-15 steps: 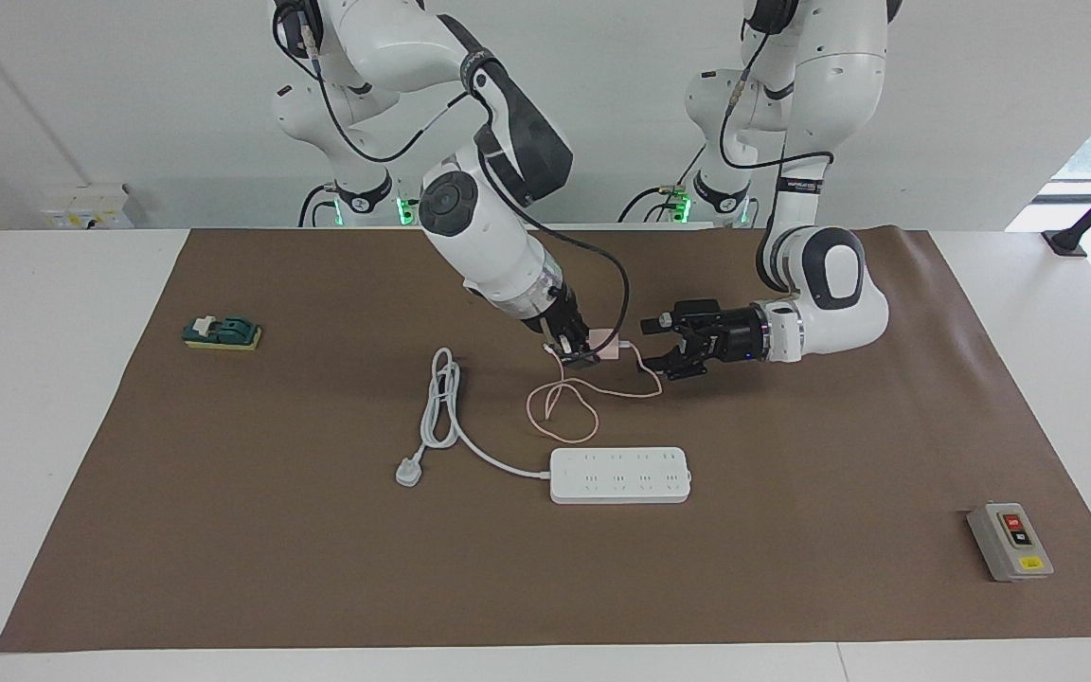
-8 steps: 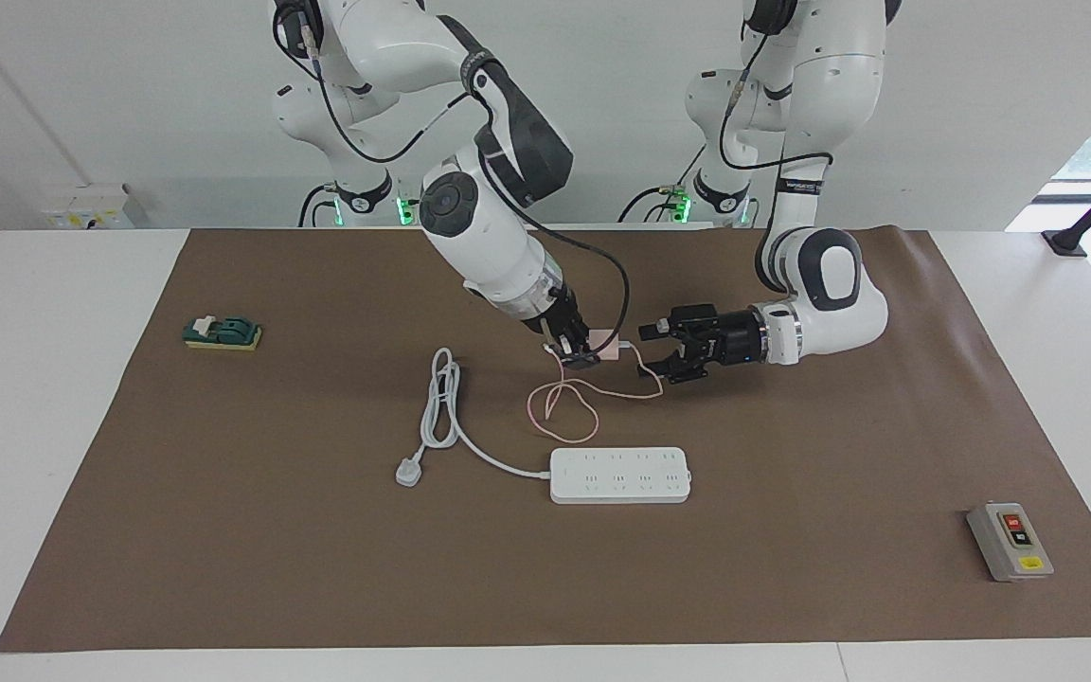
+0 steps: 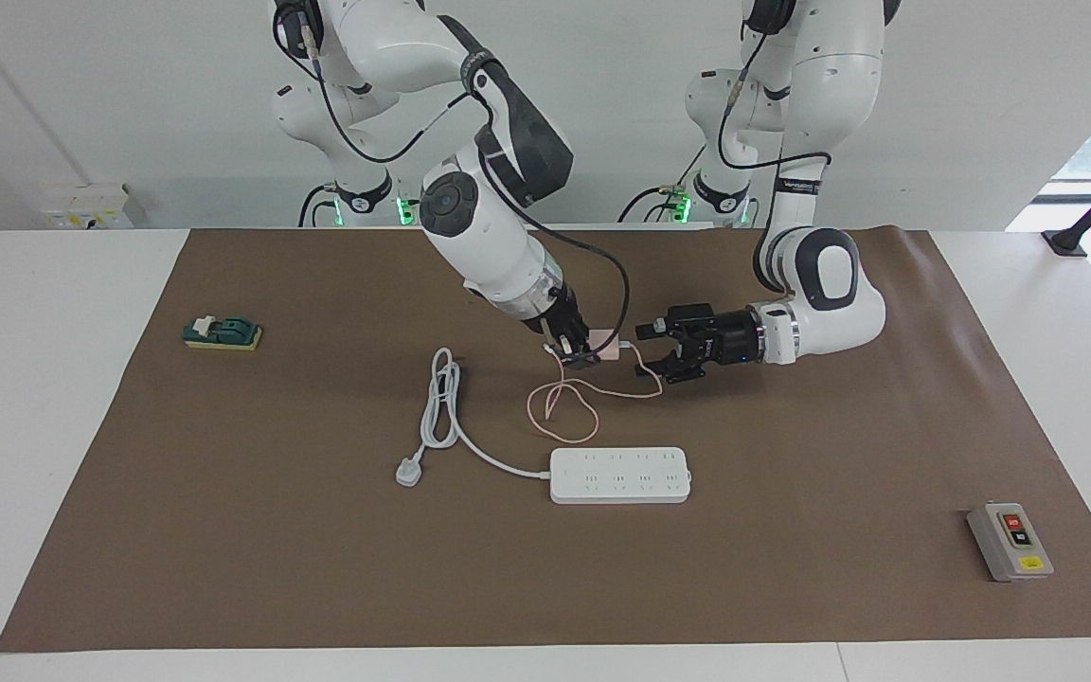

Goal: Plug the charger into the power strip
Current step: 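Pass the charger from the right gripper into the left gripper, then pull the charger away with the left gripper while the right gripper withdraws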

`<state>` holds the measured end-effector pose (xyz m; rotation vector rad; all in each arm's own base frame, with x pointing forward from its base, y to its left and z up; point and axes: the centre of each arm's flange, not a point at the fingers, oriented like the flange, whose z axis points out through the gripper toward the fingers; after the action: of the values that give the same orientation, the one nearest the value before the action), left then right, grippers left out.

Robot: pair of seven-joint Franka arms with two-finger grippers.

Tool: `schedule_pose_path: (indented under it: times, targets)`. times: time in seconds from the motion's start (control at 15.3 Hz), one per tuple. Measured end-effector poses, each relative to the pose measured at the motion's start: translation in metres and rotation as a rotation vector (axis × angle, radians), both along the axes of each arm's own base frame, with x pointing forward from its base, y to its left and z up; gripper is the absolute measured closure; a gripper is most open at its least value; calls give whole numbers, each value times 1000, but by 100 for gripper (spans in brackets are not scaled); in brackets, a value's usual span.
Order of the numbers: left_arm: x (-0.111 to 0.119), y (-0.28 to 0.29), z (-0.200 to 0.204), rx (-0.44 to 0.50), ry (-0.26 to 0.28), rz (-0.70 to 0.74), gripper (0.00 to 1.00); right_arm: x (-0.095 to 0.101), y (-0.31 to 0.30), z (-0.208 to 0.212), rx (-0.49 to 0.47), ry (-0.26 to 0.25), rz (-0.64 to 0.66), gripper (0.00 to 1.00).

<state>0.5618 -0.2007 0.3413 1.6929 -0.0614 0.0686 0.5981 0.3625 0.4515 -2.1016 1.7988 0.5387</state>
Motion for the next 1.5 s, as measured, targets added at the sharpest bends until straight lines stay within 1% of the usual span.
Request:
schedule_pose_path:
  times: [0.52,0.59,0.65,0.72,0.92,1.05,1.5]
  targets:
    - [0,-3,1,1,-3,-3,0,0,2,-3,-2,3,2,52]
    - [0,-3,1,1,-3,-3,7,0,2,-3,-2,3,2,52]
    - [0,-3,1,1,-3,-3,7,0,2,-3,-2,3,2,52]
    - [0,-3,1,2,-3,-3,13,0,2,-2,-2,2,2,52]
    - [0,-2,0,7,-4,2,49,0,2,-2,-2,2,2,52]
    - [1,-2,1,8,-5,3,69,0,2,-3,-2,3,2,52]
    - [1,-2,0,9,-4,5,69,1,2,-4,-3,2,2,52]
